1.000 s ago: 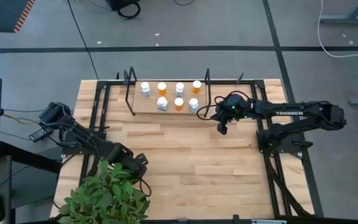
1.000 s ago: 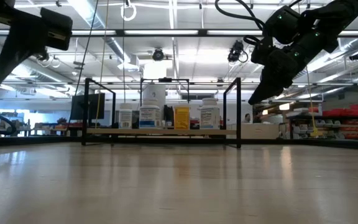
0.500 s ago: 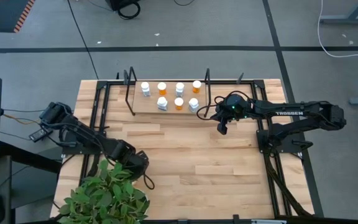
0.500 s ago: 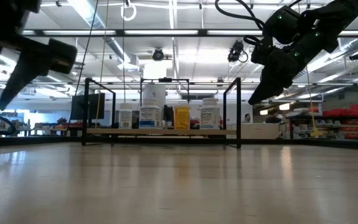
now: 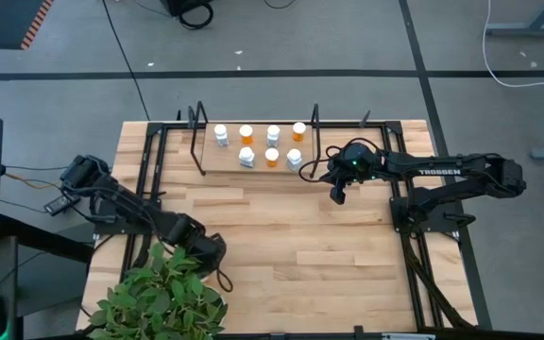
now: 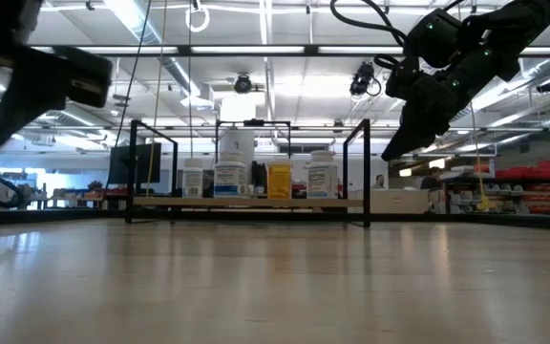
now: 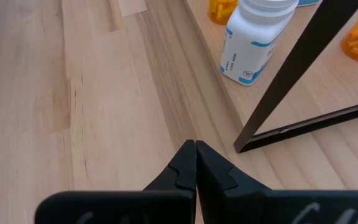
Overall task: Pick and place medicine bottles onto shelf by color
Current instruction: Put the orange pill bottle on the shelf
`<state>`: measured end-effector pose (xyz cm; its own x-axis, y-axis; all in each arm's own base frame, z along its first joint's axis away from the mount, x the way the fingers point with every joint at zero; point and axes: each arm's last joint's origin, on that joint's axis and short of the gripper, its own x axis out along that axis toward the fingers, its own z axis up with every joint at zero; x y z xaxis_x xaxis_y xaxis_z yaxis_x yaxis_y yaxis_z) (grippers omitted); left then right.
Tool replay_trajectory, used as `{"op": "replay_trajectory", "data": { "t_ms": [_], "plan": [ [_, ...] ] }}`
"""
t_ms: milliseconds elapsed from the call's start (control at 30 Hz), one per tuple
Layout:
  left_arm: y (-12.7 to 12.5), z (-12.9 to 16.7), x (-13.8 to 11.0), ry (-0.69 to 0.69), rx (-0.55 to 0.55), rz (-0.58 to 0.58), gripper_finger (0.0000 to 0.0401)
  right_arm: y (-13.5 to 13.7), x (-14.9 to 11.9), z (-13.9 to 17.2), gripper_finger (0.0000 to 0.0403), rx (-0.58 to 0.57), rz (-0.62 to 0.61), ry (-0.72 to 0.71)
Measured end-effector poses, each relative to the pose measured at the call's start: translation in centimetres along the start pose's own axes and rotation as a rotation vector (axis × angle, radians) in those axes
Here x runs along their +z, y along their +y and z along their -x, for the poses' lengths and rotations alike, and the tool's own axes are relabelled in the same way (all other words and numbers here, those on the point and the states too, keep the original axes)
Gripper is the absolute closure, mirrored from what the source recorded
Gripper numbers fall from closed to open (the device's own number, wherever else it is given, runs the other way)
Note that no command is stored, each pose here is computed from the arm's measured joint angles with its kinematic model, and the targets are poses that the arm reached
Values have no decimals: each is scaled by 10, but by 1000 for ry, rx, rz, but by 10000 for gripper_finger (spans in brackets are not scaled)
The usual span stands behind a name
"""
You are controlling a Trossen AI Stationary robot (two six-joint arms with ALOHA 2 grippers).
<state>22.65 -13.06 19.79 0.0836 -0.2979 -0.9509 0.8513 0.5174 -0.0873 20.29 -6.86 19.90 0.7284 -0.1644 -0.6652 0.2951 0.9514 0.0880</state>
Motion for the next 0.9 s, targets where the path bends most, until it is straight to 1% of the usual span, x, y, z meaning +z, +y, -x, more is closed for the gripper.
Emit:
{"op": "replay_trajectory", "data": {
  "t_ms": [67,200,333,633,767,900],
  "plan": [
    [-3,-1,2,-9,-18,-33,122,0,0,0,397,0,0,0],
    [-8,-2,5,-16,-20,-86,122,0,0,0,397,0,0,0],
    [-6,-3,8,-55,2,-105,122,0,0,0,397,0,0,0],
    [-9,-12,4,-55,3,-162,122,0,0,0,397,0,0,0],
    [-11,-13,6,-70,11,-218,122,0,0,0,397,0,0,0],
    [-11,-13,6,-70,11,-224,122,0,0,0,397,0,0,0]
  ]
}}
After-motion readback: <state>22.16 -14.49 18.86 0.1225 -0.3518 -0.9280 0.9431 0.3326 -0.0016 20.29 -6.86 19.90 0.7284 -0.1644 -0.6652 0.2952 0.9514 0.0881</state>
